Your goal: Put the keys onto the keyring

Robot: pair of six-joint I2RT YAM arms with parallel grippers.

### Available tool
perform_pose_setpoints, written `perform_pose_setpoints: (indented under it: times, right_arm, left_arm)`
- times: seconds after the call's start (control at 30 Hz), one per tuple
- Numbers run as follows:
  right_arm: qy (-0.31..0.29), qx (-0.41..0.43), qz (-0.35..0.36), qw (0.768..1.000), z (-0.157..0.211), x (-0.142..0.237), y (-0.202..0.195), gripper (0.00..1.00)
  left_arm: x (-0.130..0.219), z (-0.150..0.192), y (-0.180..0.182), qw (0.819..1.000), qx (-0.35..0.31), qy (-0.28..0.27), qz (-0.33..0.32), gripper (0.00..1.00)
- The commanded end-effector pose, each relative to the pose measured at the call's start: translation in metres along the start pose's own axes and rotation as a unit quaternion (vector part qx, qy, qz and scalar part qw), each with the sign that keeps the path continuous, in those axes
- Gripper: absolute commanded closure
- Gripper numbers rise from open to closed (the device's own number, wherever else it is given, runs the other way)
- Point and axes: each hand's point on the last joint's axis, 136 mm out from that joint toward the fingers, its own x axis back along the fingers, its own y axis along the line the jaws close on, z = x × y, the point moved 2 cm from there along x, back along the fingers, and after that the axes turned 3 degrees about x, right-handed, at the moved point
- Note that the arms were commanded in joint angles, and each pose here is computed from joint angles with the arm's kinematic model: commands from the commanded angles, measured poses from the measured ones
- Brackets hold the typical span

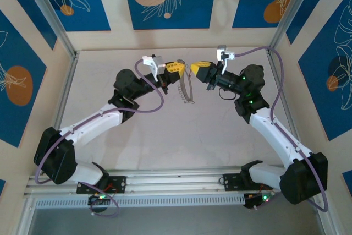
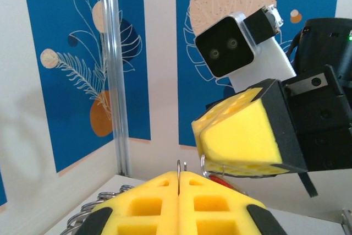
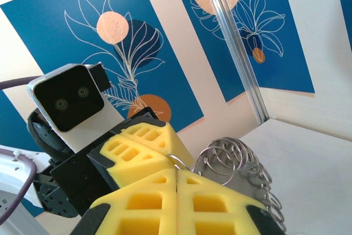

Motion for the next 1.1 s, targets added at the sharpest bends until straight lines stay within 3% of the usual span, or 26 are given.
perform_pose_setpoints:
  times: [0.0,1.07]
  right_arm:
    - [-0.014,0.026,0.003,1.0,-0.005,-0.003,0.001,1.0]
    - [-0.033,0.057,-0.008,0.998,-0.022,-0.006,0.018,1.0]
  left_arm:
    - [-0.004,-0.029,-0.014,0.999,-0.011,-0.041,0.033,1.0]
    - [-0.006,-0.022,-0.019,0.999,-0.001,-0.031,0.04,1.0]
